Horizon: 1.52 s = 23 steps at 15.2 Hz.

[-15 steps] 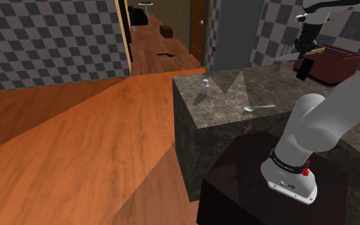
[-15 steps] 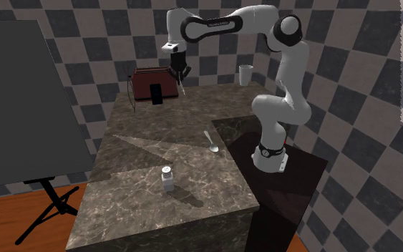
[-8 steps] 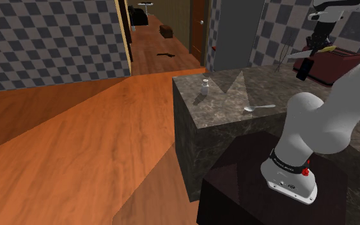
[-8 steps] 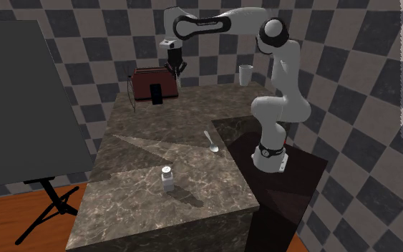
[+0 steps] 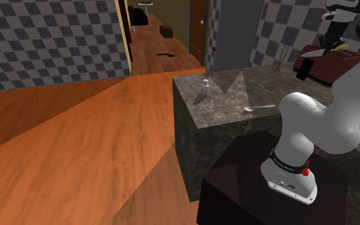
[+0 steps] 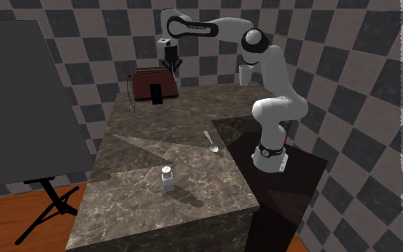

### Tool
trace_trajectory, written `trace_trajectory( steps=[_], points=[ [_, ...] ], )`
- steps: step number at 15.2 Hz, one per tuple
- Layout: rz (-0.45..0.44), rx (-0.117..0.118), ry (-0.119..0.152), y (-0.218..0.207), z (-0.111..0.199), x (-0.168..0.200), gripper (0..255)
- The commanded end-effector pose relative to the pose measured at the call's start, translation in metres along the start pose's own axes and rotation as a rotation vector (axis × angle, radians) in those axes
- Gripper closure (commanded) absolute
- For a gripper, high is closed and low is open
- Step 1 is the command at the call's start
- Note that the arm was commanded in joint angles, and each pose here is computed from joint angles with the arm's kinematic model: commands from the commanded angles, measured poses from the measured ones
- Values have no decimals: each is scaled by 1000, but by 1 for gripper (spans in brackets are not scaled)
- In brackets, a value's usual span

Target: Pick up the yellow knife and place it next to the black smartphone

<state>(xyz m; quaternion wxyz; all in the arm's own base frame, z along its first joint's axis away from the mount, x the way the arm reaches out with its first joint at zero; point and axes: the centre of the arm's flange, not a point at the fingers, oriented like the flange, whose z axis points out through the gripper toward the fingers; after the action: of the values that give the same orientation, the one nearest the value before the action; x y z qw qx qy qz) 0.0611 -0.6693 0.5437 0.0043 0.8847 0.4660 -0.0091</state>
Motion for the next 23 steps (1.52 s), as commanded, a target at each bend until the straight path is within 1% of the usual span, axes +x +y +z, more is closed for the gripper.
trace_trajectory(
  steps=[1,23],
  points=[
    [-1,2,-1,1,8,-5,255],
    [-1,2,-1,2,124,-3,255]
  ],
)
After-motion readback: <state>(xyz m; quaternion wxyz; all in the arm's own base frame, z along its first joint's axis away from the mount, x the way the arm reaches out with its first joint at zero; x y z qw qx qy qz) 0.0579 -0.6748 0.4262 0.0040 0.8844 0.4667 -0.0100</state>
